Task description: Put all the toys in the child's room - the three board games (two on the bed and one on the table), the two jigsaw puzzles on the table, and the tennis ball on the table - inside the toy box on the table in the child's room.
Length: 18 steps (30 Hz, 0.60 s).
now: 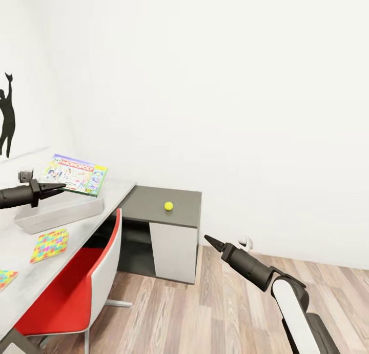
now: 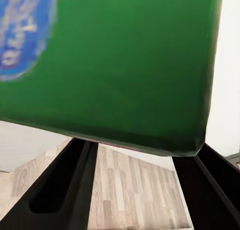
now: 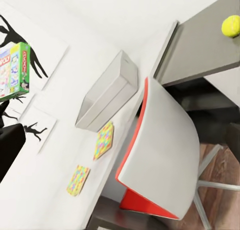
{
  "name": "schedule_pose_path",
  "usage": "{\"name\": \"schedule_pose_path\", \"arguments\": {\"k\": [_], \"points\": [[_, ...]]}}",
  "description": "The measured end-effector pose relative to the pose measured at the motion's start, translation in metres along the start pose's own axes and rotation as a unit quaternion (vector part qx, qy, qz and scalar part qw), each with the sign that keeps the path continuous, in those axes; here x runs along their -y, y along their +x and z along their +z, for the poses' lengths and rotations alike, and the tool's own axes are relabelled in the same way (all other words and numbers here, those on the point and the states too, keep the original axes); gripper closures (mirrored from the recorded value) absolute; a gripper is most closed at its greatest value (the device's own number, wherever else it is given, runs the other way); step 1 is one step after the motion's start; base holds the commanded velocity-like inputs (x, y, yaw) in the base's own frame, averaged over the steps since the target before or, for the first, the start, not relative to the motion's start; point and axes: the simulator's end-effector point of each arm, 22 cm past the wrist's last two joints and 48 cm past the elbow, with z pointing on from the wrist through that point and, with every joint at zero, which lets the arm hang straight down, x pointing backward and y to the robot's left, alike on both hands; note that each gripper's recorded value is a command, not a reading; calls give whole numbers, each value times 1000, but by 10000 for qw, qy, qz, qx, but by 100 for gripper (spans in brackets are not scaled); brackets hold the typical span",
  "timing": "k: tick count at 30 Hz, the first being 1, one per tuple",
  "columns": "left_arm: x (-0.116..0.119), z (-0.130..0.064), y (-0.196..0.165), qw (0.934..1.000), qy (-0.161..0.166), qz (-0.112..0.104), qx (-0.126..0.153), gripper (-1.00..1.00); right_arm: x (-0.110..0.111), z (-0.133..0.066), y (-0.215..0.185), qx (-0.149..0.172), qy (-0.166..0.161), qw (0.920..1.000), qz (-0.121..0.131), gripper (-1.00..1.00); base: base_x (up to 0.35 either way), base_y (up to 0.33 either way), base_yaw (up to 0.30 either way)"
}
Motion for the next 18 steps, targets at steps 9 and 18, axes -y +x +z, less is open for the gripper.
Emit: {"name": "schedule_pose_path", "arguments": {"k": [9,18], "points": [[0,0,0,10000,-6,4,-2,100,-3,0,0,-1,-53,10000,-5,-100,315,-20,122],[-1,1,0,10000,-11,7,-7,100,-4,1,1,-13,-68,10000,-9,-100,304,-95,3]]}}
